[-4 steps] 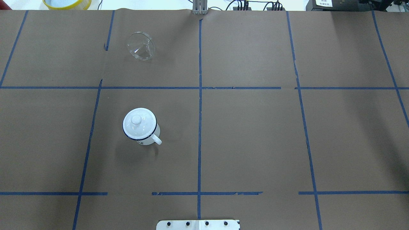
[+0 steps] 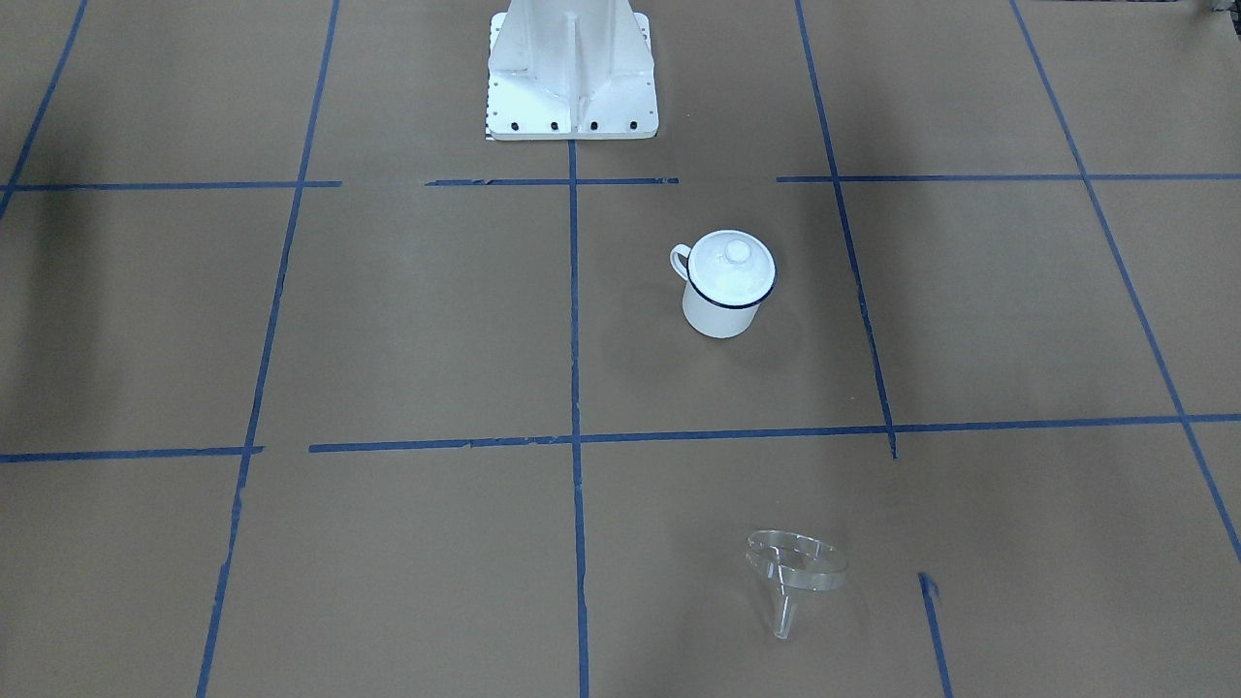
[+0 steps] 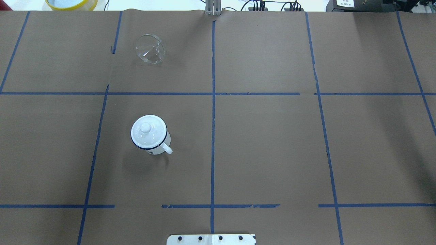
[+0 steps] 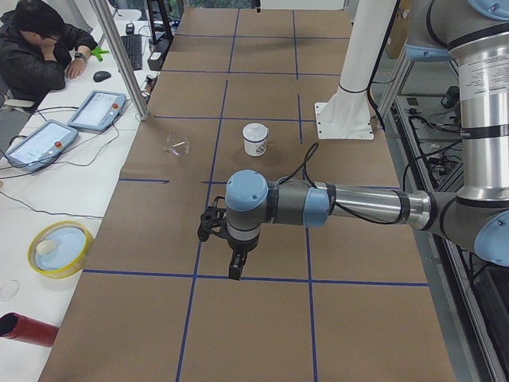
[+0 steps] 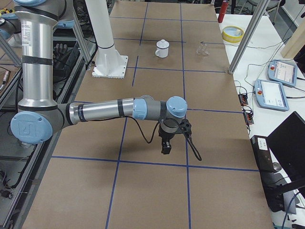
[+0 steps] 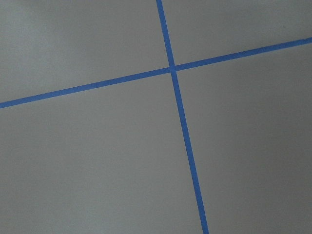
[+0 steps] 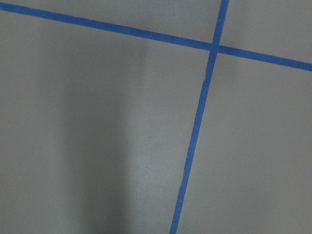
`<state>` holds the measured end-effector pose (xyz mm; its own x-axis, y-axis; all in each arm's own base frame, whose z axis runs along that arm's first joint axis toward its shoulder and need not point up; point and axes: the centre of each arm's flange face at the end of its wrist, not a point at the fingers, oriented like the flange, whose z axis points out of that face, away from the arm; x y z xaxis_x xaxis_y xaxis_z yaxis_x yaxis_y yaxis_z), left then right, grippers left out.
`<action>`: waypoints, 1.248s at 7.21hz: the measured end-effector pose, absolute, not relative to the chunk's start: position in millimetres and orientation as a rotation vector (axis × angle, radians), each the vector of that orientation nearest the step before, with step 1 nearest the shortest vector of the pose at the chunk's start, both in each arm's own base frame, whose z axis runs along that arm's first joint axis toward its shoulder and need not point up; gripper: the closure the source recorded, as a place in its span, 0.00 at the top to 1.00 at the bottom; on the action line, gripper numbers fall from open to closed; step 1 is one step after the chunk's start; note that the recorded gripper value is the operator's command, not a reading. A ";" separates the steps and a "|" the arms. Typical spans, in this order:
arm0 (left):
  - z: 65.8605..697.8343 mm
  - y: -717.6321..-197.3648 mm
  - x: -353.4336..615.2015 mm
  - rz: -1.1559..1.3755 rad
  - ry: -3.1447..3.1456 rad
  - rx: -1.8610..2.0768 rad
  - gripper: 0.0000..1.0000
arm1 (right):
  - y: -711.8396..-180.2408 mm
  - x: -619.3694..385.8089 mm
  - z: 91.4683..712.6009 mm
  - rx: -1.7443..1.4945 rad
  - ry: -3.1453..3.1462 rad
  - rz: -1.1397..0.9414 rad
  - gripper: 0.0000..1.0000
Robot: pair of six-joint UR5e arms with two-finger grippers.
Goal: Place funnel on cup
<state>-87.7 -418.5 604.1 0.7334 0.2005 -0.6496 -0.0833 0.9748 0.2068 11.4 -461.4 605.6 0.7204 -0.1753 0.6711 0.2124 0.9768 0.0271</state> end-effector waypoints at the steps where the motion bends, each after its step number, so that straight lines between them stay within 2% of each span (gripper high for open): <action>1: 596.0 -426.7 -88.3 0.163 0.729 0.189 1.00 | -461.4 11.4 605.6 -0.053 -0.736 -0.214 1.00; 4: 544.3 -478.2 -92.3 0.215 0.707 0.336 1.00 | -461.4 11.4 605.7 -0.053 -0.736 -0.214 1.00; 7: 515.3 -484.2 -77.8 0.231 0.772 0.394 1.00 | -461.4 11.4 605.6 -0.053 -0.736 -0.214 1.00; 9: 471.2 -490.4 -12.0 0.156 0.828 0.335 1.00 | -461.4 11.4 605.6 -0.053 -0.736 -0.214 1.00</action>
<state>-12.0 -490.4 471.2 0.6686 0.2652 -0.6947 -0.0062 0.9362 0.3514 11.4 -461.4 605.6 0.7205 -0.1748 0.6711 0.2121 0.9769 0.0268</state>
